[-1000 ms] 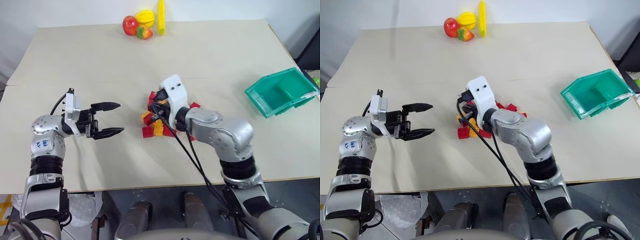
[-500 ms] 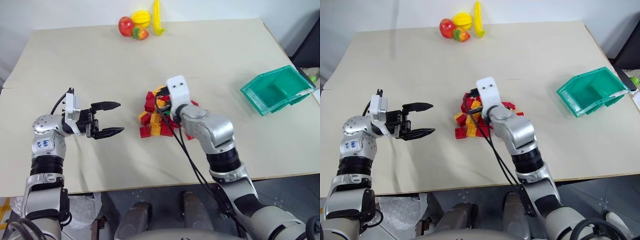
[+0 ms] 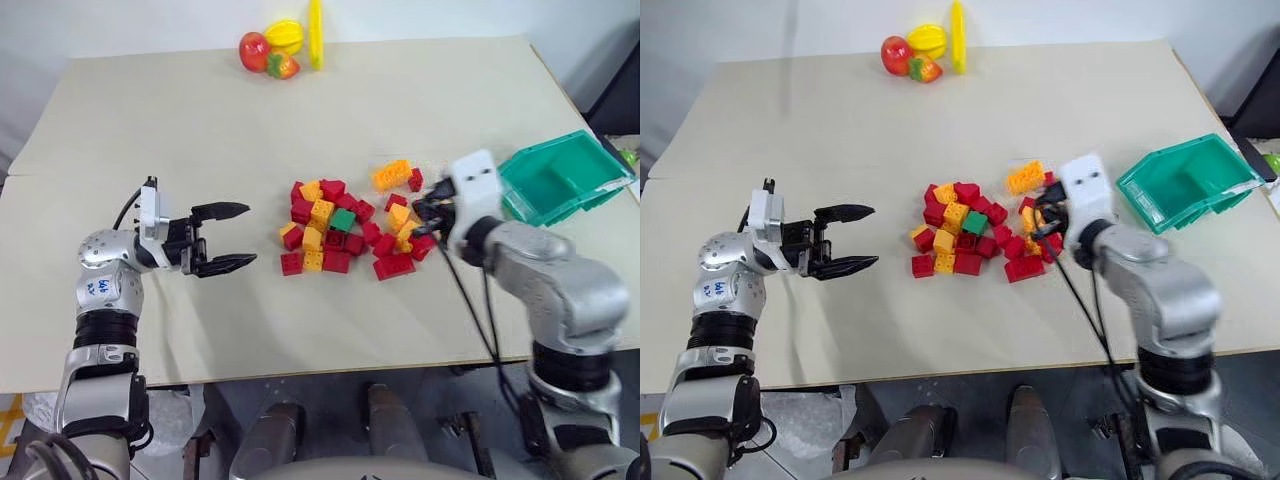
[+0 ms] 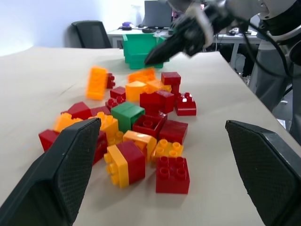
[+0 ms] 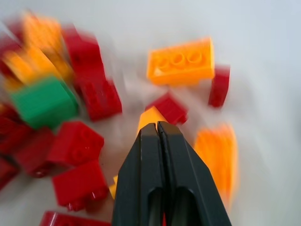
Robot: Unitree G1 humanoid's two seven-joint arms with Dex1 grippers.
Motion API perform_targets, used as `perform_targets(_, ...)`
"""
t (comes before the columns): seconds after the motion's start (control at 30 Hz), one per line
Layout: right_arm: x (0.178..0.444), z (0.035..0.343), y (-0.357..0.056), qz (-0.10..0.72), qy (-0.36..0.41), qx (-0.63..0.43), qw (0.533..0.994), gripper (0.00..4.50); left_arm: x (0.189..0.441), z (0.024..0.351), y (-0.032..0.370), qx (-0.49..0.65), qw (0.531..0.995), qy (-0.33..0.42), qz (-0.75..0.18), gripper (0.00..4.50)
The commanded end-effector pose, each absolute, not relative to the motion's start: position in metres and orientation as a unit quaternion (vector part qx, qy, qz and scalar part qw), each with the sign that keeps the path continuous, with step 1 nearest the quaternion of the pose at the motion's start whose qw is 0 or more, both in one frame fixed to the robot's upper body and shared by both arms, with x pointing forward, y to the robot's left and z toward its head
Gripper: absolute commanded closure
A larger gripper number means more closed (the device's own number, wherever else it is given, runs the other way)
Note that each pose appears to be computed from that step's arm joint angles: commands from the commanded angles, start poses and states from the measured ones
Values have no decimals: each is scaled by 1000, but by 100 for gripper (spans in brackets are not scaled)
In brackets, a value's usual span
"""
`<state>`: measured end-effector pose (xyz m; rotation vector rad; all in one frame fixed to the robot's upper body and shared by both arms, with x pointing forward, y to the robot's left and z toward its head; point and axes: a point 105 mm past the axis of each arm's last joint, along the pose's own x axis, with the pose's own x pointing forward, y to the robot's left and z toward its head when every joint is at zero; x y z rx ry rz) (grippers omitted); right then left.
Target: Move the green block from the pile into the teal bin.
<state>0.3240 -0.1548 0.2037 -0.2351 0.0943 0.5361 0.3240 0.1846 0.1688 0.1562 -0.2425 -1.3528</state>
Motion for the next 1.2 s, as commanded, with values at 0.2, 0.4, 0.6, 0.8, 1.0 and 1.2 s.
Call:
perform_targets(0.2,273,216,-229,335,90,-179,921,359,324,173,182,74,760,-120,-635,0)
perform_targets(0.4,258,218,-248,343,125,-196,910,159,326,175,180,73,756,-121,-639,0)
perform_targets(0.6,261,221,-228,367,125,-217,896,2,325,177,180,74,754,-123,-640,0)
perform_targets(0.8,294,222,-180,398,96,-221,885,2,325,175,179,74,755,-124,-639,0)
perform_targets(1.0,343,199,-138,399,144,-207,882,2,323,174,176,73,755,-127,-639,0)
perform_targets(1.2,376,180,-98,413,162,-183,877,2,314,173,176,73,756,-133,-637,0)
